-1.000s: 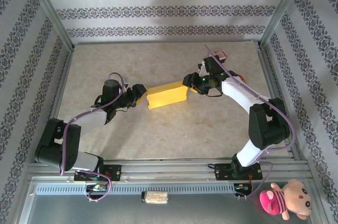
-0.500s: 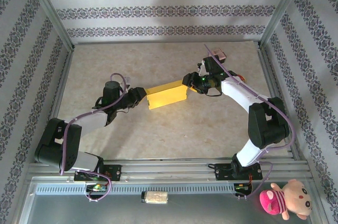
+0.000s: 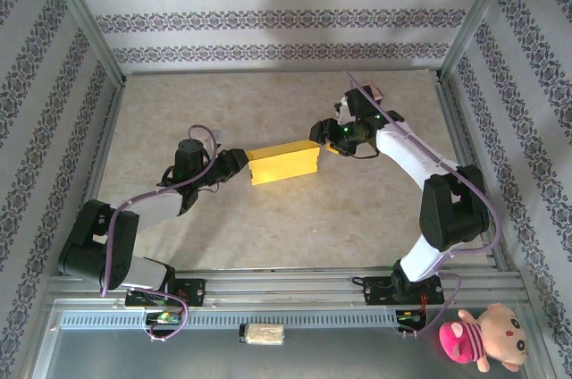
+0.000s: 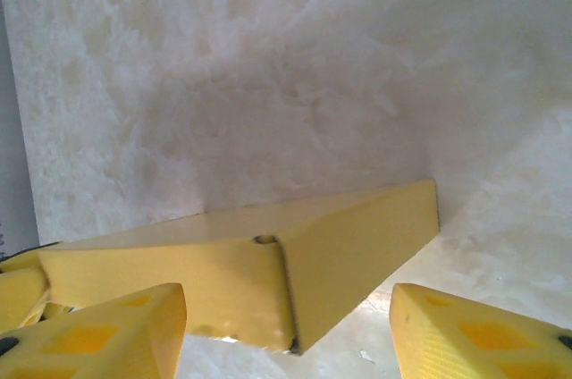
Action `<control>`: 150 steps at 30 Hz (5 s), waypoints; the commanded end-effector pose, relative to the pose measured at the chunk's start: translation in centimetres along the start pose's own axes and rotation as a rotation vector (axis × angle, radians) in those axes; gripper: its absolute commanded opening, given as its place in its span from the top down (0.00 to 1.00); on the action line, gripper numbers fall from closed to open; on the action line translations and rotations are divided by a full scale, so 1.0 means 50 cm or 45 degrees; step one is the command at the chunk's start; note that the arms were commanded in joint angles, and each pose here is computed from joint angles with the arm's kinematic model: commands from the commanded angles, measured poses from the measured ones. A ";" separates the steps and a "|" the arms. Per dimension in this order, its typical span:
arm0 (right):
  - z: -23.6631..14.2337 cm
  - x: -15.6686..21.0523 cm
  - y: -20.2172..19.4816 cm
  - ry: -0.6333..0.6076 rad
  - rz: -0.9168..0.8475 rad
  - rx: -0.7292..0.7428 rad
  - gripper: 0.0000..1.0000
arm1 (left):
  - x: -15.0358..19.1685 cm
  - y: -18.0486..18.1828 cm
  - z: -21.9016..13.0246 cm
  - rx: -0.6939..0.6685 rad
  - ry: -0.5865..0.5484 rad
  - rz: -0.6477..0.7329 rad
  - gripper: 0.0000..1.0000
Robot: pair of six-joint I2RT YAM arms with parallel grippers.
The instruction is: Fold the paper box
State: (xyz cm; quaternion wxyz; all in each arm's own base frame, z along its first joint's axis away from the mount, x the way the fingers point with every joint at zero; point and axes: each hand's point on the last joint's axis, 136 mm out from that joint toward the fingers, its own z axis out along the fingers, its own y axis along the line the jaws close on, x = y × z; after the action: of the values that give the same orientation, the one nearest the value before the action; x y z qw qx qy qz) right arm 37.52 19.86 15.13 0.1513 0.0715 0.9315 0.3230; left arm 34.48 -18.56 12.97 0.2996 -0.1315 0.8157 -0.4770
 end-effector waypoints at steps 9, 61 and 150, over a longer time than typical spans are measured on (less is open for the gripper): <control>0.013 0.028 -0.006 0.098 -0.087 0.036 0.45 | 0.103 0.151 -0.010 -0.351 0.188 -0.133 0.72; 0.219 0.086 -0.037 -0.035 0.008 0.159 0.51 | 0.049 0.126 0.123 -0.335 -0.022 0.146 0.67; -0.128 -0.097 -0.325 -1.046 -0.740 0.348 0.02 | -0.153 0.208 -0.333 -1.056 -0.767 0.966 0.01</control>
State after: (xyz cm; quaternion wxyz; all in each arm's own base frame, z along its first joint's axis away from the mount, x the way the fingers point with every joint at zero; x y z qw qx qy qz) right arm 39.69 0.75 9.98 0.5487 -0.0167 0.8334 0.0637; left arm 29.02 2.67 10.72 0.5364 -0.0631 0.8353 0.1030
